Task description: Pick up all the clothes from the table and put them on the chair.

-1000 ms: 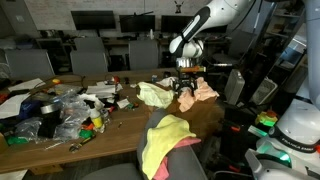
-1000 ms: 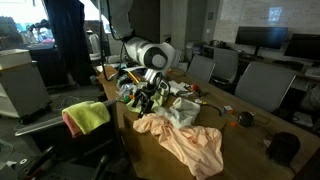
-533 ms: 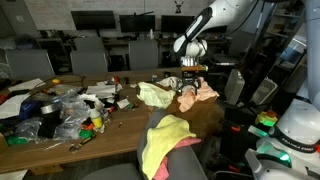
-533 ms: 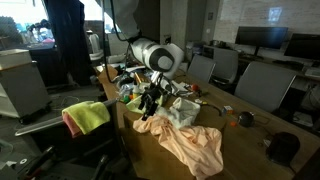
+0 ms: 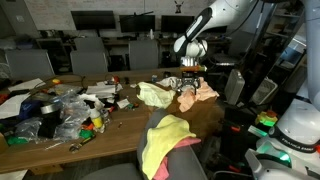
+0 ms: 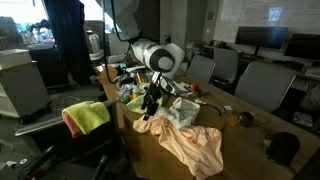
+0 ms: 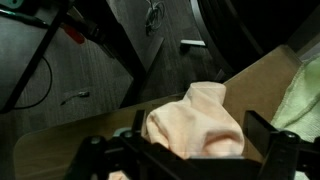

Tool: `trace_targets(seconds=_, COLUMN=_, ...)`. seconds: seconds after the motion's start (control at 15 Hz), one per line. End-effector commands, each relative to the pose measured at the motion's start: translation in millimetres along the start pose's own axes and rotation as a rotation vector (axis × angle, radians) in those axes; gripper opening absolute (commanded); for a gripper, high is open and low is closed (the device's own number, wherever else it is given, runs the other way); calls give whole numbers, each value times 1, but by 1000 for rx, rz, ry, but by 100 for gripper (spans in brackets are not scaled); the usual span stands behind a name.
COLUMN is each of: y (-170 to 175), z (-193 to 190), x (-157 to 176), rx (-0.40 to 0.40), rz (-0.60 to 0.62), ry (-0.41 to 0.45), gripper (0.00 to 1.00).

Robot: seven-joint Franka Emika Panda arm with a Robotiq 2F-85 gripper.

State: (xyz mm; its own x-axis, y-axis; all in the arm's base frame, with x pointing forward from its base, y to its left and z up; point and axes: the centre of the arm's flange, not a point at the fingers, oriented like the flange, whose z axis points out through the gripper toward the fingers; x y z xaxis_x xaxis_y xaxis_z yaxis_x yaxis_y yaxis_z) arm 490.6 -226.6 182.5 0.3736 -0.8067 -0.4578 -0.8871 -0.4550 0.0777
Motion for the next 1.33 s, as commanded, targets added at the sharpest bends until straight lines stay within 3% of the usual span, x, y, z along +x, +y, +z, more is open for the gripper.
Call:
trace_targets(seconds=0.0, y=0, z=4, x=12, rx=19, rz=53, ry=16, gripper=100)
trace_targets(seconds=0.73, y=5, z=-22, x=40, rx=65, rz=166, ry=147, gripper=100)
trace_targets(seconds=1.27, y=-3, z=-6, x=36, rx=50, rz=155, ry=132, gripper=100)
